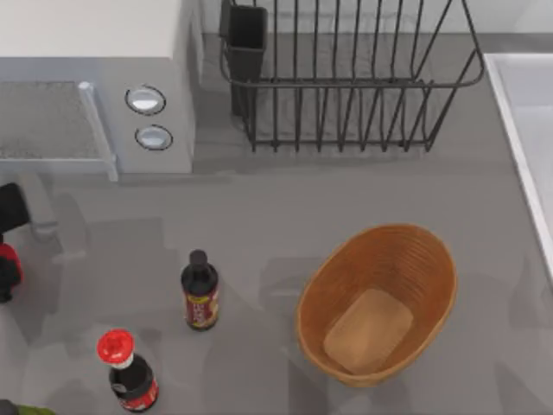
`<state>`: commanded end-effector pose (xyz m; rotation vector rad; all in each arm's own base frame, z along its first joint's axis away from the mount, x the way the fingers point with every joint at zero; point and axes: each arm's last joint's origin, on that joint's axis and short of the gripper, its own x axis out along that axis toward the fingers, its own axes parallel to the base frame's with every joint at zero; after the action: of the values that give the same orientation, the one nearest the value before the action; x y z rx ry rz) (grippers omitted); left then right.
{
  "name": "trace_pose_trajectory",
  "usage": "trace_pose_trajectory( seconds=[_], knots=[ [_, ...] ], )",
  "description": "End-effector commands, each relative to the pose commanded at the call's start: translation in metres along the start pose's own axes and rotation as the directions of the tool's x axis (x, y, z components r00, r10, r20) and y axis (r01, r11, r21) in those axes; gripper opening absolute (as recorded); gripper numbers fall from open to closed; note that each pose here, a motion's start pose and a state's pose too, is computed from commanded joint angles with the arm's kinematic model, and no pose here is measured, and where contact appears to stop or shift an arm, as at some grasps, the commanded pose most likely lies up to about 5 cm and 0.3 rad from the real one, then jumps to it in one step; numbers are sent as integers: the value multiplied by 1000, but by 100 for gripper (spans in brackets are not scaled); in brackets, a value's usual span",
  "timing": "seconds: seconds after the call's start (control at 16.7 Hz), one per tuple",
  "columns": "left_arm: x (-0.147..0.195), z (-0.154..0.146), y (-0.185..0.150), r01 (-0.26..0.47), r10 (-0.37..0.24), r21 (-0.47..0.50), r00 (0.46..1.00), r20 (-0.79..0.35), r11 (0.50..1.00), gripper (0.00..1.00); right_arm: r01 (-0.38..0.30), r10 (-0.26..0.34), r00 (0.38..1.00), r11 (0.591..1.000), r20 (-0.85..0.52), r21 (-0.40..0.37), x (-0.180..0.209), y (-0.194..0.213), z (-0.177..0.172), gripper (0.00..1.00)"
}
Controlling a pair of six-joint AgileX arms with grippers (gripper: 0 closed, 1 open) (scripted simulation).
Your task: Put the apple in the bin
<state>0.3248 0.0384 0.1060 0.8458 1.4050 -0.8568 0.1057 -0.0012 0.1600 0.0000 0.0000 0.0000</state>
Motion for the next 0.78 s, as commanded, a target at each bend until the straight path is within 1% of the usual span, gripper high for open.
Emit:
trace_pose_trajectory(
  seconds=[0.12, 0.18, 0.24, 0.48, 0.66, 0.78],
  knots=[
    [0, 0, 0, 0, 0, 0, 1000, 0, 1000, 0, 0, 0, 1000, 1000, 0, 0, 0, 0, 0, 100],
    [-8, -1, -1, -9, 9, -6, 1000, 2, 1000, 0, 0, 0, 1000, 1000, 0, 0, 0, 0, 0, 100],
    [-8, -1, -1, -8, 8, -7, 1000, 1, 1000, 0, 0, 0, 1000, 1000, 0, 0, 0, 0, 0, 100],
    [-18, -12, -5, 39, -40, -32, 999, -33, 999, 0, 0, 0, 1000, 1000, 0, 0, 0, 0, 0, 100],
    [-46, -18, -3, 51, -53, -42, 997, -48, 998, 0, 0, 0, 1000, 1000, 0, 0, 0, 0, 0, 100],
    [-74, -18, 0, 29, -31, -37, 999, -44, 999, 0, 0, 0, 1000, 1000, 0, 0, 0, 0, 0, 100]
  ],
)
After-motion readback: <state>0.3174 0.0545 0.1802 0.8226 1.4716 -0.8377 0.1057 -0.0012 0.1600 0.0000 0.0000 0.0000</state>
